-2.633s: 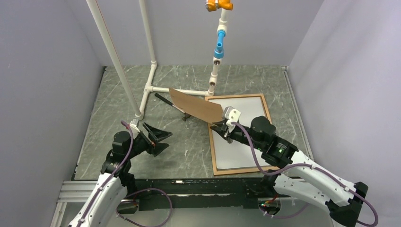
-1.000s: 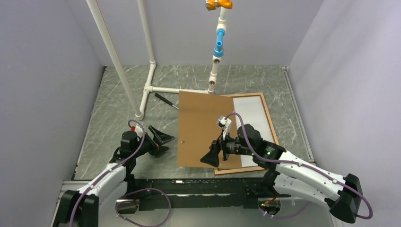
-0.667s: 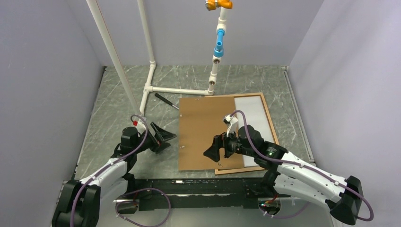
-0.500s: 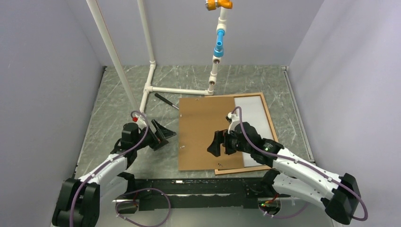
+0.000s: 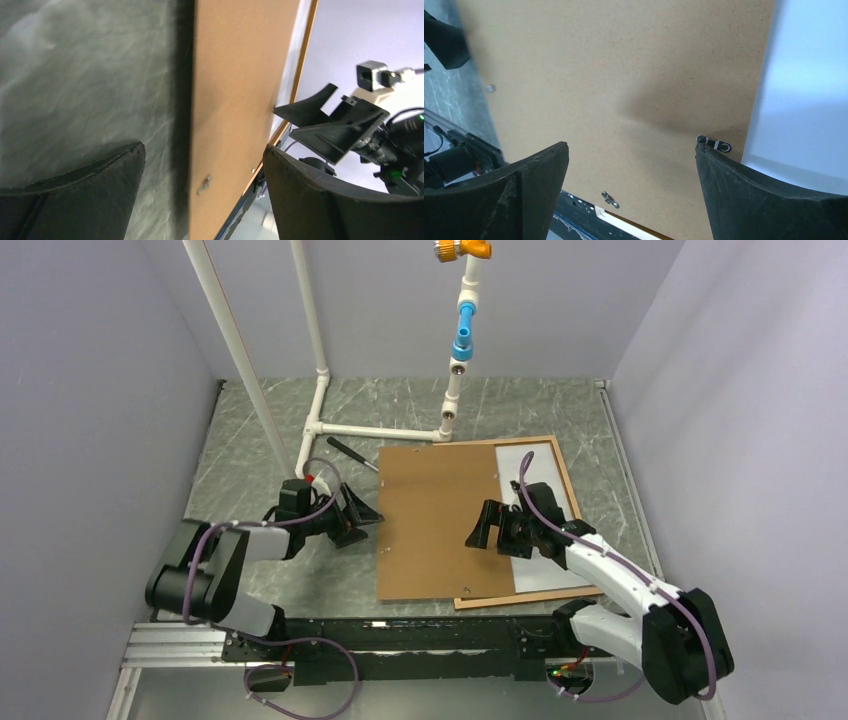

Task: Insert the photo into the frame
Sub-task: Pick up the photo frame item from the photo frame, then move the photo frame to the center of the board.

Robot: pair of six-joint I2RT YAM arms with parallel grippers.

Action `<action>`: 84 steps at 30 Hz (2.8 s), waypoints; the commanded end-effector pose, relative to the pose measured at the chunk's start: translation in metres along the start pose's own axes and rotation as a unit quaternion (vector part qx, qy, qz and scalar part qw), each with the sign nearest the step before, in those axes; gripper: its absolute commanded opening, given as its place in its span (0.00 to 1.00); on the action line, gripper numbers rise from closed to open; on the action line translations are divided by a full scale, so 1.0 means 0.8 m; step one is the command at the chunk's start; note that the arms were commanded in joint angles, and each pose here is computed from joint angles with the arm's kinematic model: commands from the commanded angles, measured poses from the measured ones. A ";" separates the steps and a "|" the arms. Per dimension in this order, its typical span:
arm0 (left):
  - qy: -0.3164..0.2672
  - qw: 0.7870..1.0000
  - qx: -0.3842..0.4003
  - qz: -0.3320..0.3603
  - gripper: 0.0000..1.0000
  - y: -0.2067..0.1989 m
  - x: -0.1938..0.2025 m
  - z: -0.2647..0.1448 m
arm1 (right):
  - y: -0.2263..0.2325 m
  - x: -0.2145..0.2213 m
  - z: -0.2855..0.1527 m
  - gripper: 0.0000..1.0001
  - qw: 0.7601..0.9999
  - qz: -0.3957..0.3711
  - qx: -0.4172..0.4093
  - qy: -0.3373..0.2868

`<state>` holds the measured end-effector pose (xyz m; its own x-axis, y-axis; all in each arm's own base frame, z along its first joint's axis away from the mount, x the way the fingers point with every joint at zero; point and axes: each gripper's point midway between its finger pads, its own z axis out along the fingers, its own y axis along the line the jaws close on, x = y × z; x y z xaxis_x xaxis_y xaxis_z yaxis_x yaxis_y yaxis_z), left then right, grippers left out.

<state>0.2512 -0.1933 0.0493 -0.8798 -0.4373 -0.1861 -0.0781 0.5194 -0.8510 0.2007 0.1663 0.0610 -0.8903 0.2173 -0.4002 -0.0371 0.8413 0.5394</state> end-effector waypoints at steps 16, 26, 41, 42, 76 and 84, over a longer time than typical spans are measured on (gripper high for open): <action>0.058 0.991 0.075 0.090 0.47 -0.052 0.020 0.049 | -0.014 0.007 0.023 1.00 0.999 0.027 -0.010 0.023; 0.032 0.995 0.038 0.085 0.00 -0.049 0.023 0.029 | 0.005 -0.024 0.000 1.00 1.000 0.011 -0.011 -0.007; -0.064 0.990 -0.031 0.121 0.00 -0.091 0.010 -0.074 | -0.074 -0.119 -0.058 1.00 0.989 0.059 0.111 -0.083; -0.069 0.989 -0.026 0.125 0.00 -0.100 0.009 -0.081 | -0.087 -0.124 -0.063 1.00 0.986 0.073 0.124 -0.088; -0.156 0.969 0.103 0.159 0.00 -0.241 -0.004 -0.215 | -0.170 -0.105 -0.019 0.64 0.980 0.169 0.104 -0.031; -0.168 0.967 0.105 0.159 0.00 -0.250 -0.008 -0.226 | -0.149 -0.105 -0.020 0.59 0.984 0.162 0.066 -0.029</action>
<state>0.1880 -0.1588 0.2523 -0.7222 -0.4919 -0.4863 0.1462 0.5786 -0.8024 0.2660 0.0322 0.0274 -0.8154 0.5286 -0.2361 0.3632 0.7847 0.5024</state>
